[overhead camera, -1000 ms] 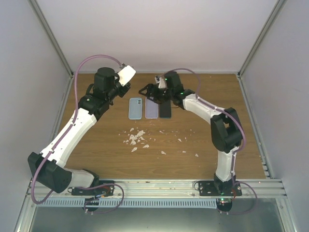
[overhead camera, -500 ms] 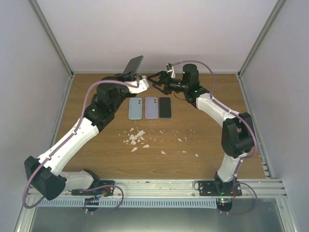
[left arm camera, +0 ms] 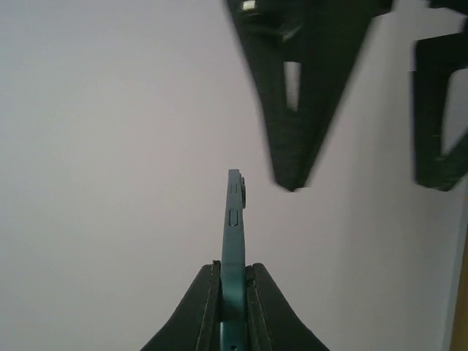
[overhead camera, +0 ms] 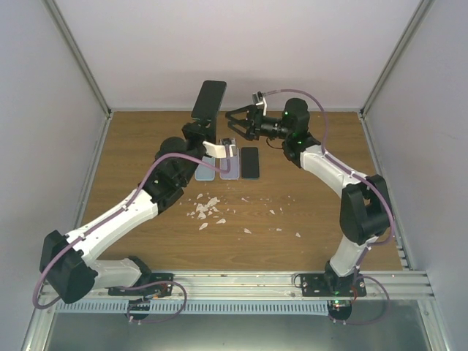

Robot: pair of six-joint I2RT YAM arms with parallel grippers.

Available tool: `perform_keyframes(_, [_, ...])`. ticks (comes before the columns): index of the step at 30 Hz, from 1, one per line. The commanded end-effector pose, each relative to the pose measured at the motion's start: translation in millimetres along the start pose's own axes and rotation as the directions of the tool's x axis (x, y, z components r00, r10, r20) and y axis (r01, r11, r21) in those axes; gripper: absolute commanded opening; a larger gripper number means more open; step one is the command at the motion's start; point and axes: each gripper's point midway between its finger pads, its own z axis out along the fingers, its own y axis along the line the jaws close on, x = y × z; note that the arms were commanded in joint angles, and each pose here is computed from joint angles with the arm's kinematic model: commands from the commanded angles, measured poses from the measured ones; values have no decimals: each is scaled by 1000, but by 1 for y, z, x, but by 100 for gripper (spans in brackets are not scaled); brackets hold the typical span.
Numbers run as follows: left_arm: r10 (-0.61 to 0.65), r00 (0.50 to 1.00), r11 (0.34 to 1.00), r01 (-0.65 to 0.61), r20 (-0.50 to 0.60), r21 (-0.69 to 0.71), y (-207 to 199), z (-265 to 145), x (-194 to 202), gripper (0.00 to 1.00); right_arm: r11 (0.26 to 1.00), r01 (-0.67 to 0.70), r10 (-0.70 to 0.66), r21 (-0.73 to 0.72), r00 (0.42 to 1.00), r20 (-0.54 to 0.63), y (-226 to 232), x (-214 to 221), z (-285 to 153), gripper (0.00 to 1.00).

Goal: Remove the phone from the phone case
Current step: Place the phone at the center of the board.

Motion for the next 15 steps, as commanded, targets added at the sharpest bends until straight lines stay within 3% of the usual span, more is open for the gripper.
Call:
perform_keyframes(1, [49, 999, 974, -51, -14, -219, 54, -15, -7, 0, 995, 53, -52, -84, 999, 11, 35, -4, -7, 85])
perform_keyframes(15, [87, 994, 981, -97, -68, -166, 30, 1, -12, 0, 996, 54, -52, -74, 998, 31, 41, -10, -7, 73])
